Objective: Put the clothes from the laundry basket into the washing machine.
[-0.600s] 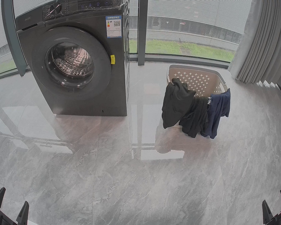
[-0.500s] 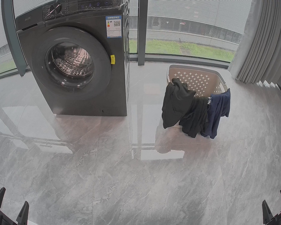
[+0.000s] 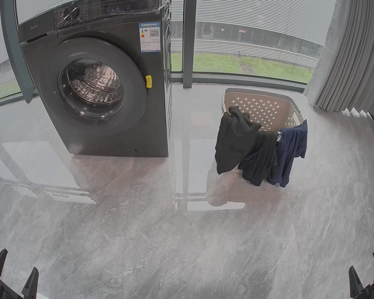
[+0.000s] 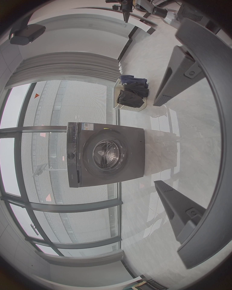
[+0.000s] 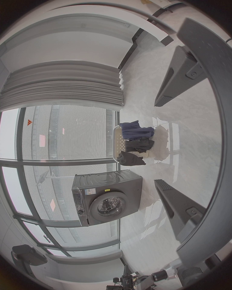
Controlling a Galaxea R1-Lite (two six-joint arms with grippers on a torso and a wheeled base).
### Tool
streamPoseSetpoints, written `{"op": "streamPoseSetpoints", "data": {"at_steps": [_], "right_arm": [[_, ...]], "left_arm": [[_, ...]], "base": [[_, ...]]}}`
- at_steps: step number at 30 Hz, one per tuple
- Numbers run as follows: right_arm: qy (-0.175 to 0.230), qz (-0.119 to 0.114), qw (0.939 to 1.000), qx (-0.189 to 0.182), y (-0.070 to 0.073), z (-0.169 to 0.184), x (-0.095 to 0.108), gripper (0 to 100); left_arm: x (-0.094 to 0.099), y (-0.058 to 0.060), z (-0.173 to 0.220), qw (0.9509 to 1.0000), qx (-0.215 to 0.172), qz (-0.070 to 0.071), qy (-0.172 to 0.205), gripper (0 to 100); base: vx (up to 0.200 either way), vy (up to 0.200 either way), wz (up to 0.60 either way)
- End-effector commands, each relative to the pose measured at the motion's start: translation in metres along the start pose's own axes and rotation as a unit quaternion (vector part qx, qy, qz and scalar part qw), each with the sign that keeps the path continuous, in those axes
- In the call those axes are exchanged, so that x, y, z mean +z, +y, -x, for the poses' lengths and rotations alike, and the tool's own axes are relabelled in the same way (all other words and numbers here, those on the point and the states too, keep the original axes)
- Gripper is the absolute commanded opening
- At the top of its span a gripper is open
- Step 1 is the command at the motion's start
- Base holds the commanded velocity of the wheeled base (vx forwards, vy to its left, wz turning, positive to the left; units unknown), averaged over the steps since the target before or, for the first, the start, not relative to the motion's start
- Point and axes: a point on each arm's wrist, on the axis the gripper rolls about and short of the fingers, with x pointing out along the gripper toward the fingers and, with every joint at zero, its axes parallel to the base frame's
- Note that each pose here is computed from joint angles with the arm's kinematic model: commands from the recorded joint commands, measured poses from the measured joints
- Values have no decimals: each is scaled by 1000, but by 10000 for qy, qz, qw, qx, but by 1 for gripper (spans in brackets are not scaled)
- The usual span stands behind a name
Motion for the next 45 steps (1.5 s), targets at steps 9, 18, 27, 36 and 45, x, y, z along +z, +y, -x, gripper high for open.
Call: {"op": "streamPoseSetpoints", "data": {"at_steps": [9,18,27,36,45], "right_arm": [[11,9,10000,12,0,0,-5,100],[11,9,10000,12,0,0,-5,100],[11,17,10000,19,0,0,-5,100],[11,9,10000,19,0,0,-5,100],[11,9,10000,19,0,0,-5,100]], "left_arm": [[-5,0,0,10000,-13,-26,-2,100],[-5,0,0,10000,10,5,-2,100],[-5,0,0,10000,3,-34,-10,100],[-5,0,0,10000,18,-18,-10,100],[-5,0,0,10000,18,-26,-10,100]], "base": [[156,0,0],[0,0,0],[0,-22,0],[0,-200,0],[0,-200,0]]}}
